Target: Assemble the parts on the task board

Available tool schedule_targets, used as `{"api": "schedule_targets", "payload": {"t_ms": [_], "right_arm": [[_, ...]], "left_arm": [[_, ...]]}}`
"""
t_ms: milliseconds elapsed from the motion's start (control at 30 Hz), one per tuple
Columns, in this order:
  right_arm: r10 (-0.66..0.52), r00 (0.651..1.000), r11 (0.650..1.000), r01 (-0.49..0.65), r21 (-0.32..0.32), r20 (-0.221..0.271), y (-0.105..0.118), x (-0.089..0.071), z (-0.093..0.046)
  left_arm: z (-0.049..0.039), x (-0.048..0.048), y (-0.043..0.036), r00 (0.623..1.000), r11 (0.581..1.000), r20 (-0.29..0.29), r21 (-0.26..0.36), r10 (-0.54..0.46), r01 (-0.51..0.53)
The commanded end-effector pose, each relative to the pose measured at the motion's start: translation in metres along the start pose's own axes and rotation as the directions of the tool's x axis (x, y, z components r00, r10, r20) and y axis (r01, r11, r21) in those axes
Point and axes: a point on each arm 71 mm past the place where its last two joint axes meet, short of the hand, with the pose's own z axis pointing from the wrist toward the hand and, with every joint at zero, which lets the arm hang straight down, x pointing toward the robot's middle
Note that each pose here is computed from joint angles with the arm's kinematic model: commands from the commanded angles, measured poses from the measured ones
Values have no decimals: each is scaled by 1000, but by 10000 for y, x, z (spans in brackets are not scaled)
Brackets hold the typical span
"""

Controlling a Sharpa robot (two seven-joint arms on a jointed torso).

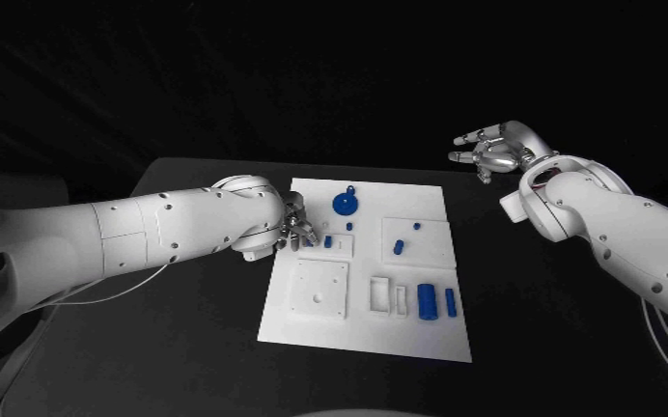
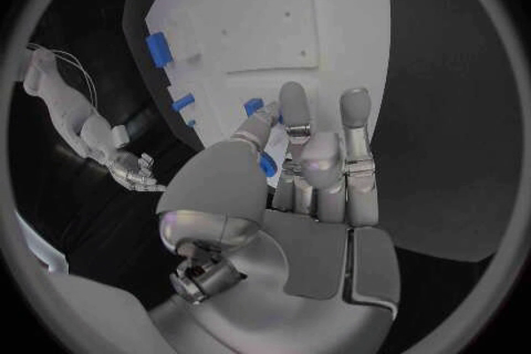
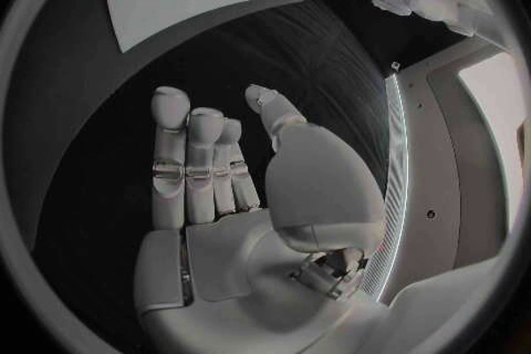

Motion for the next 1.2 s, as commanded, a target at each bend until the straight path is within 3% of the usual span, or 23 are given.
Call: {"api": "schedule_targets", "payload": {"t_ms": [33, 567, 1200], "right_arm": [[1, 1000, 1000, -1, -4, -14, 1, 12, -1], [0, 1000, 1000, 0, -3, -13, -5, 5, -4], [0, 1000, 1000, 0, 0, -6, -32, -12, -18]], "left_arm": [[28, 104, 17, 998, 999, -58, -12, 34, -35], [94, 88, 23, 991, 995, -95, -36, 90, -94], [98, 38, 100, 992, 992, -63, -51, 112, -115]]}}
